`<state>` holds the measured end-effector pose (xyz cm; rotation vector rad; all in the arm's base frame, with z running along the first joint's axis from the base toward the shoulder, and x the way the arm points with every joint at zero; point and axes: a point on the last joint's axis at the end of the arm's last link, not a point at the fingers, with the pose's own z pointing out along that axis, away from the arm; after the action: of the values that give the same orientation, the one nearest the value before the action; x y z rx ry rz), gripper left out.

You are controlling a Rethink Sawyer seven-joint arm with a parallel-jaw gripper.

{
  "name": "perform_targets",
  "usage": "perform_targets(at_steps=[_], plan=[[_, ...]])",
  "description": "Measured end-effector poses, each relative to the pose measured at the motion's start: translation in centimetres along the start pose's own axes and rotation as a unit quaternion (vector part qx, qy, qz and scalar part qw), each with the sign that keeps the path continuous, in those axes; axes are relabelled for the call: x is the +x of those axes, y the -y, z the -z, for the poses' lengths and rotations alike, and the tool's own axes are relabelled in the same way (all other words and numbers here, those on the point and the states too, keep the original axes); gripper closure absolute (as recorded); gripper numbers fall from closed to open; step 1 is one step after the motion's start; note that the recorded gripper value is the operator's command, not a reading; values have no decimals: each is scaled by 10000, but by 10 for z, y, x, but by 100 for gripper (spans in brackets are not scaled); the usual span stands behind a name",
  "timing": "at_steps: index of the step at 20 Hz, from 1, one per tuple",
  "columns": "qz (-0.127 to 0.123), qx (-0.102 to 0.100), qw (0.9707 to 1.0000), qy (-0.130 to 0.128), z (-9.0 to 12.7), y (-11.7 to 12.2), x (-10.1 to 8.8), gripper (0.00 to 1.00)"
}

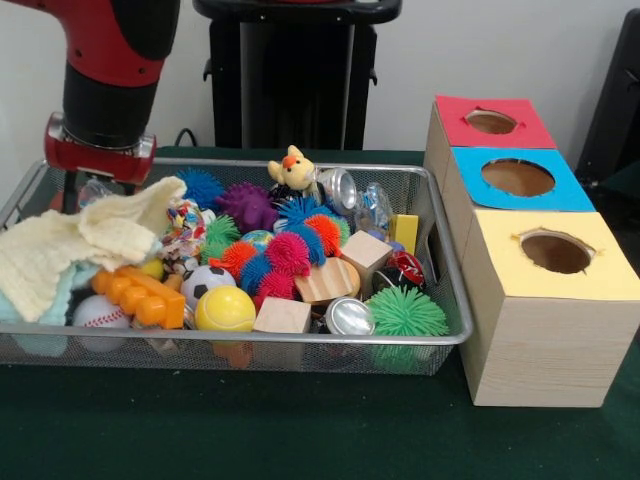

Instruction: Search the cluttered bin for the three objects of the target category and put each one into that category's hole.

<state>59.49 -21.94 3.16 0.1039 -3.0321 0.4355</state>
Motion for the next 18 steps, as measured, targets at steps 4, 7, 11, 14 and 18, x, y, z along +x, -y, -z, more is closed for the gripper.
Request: perform_targets(at_steps=[4,7,11,14,18], plan=[[-101,-9,9999,-73,11,11,-9,0],[-141,-16,9998,-107,20,16,-17,0],[-157,-28,9998,-113,28,17,-25,0],[-161,-54,9998,-87,36,15,-35,0],[-163,-49,9998,-103,43,15,-41,0]])
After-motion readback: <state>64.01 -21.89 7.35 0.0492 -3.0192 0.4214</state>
